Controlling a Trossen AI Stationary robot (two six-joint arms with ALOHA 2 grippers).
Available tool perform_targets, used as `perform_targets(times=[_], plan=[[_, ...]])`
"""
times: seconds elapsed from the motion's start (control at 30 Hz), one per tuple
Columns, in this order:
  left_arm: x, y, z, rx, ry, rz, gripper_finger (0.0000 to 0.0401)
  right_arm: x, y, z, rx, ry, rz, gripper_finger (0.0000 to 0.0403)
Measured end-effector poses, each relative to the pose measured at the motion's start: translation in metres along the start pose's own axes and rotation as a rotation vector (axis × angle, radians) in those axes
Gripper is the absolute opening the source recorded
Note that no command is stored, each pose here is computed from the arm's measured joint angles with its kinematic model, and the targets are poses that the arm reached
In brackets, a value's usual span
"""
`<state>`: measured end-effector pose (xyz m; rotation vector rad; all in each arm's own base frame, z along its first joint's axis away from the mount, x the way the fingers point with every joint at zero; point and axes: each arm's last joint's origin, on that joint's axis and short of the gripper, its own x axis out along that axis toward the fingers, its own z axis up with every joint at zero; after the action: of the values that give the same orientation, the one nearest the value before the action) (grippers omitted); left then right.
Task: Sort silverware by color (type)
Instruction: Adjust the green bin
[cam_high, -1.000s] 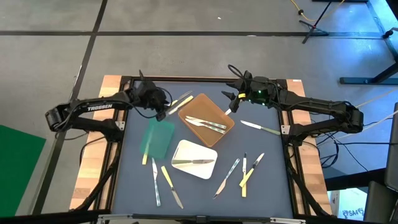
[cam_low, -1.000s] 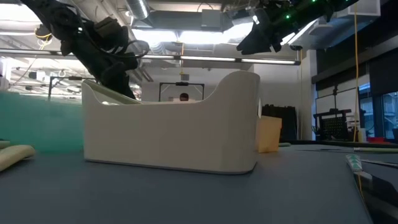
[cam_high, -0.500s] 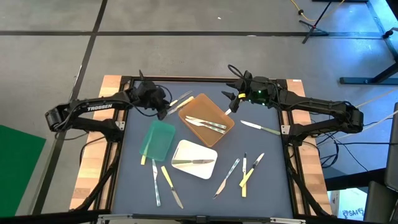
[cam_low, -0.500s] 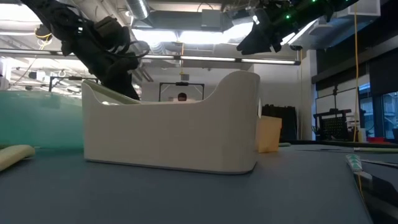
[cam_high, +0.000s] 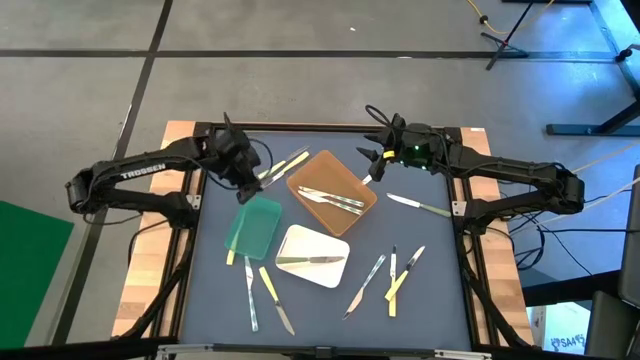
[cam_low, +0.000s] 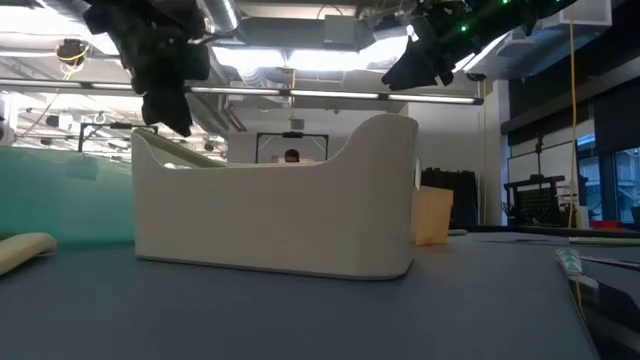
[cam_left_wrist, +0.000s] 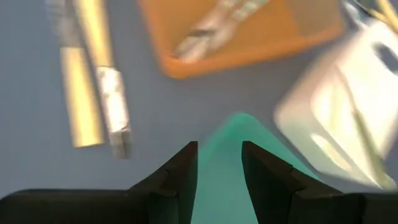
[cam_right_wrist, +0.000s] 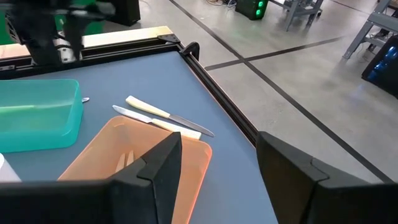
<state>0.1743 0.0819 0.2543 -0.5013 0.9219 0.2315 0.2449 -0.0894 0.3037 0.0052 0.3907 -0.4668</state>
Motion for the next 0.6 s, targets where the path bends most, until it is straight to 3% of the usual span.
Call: perform_targets(times=[0.13, 0.37, 0.6], plan=[[0.015, -0.014, -0.008, 0.057, 0.084, -0.093, 0.0119, 0.000, 0.000, 0.000, -0.001, 0.004, 0.001, 0.0195], [0.046, -0.030, -0.018, 0.108, 0.193, -0.128, 0.0119, 0.000, 0.000, -0.001, -0.001, 0.006, 0.002, 0.0195], [0.081, -0.033, -0.014, 0.157, 0.224, -0.032, 0.0119, 0.000, 0.000, -0.001, -0.001, 0.006, 0.007, 0.0195]])
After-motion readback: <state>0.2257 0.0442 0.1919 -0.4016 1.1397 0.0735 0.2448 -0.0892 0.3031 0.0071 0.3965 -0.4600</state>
